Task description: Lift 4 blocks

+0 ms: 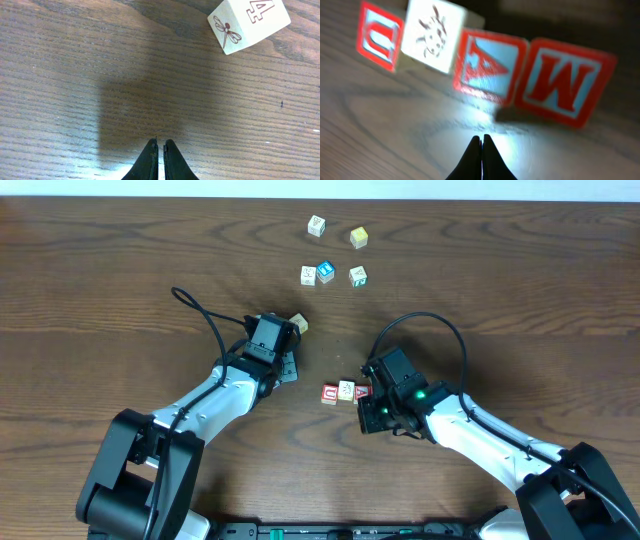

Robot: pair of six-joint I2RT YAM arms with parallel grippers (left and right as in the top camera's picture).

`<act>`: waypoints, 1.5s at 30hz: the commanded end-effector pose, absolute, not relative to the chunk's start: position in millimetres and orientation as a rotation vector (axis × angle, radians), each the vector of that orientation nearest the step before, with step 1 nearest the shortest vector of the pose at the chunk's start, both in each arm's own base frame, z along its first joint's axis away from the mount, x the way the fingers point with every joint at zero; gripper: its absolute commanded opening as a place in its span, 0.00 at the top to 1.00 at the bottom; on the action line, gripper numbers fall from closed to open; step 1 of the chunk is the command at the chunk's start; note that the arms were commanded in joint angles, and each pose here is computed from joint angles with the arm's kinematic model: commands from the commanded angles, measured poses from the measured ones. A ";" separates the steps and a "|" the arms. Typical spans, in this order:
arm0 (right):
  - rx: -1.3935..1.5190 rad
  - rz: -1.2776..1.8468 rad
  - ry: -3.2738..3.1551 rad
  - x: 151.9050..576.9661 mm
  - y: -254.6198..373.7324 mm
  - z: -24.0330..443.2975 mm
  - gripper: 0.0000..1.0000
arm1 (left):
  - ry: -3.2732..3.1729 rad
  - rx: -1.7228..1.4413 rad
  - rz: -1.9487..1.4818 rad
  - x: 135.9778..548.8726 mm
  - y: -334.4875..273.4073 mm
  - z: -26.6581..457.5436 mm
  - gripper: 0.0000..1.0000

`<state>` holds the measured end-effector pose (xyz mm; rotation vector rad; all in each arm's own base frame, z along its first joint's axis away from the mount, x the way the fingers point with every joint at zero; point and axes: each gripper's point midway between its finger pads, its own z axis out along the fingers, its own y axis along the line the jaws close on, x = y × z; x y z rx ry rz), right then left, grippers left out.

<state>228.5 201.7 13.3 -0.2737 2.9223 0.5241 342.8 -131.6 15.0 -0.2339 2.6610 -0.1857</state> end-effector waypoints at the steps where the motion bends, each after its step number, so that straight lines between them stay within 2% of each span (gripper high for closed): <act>1: -0.265 0.509 2.940 225.4 201.0 9.8 0.99 | 2.669 -0.236 -0.149 340.2 -125.2 9.9 0.93; 10: -0.207 0.396 2.884 235.1 185.9 24.8 0.99 | 2.669 -0.231 -0.147 340.2 -125.2 9.9 0.93; 19: -0.225 0.506 2.781 240.8 196.5 56.8 0.99 | 2.669 -0.232 -0.148 340.3 -125.3 10.0 0.93; 22: -0.242 0.532 2.729 249.2 202.3 63.1 0.95 | 2.669 -0.232 -0.148 340.3 -125.3 10.0 0.93; 28: -0.307 0.575 2.590 273.9 218.3 75.1 0.95 | 2.669 -0.232 -0.148 340.3 -125.3 10.0 0.93; 45: -0.341 0.511 2.513 336.2 234.7 59.8 0.99 | 2.670 -0.232 -0.148 340.2 -125.3 9.9 0.92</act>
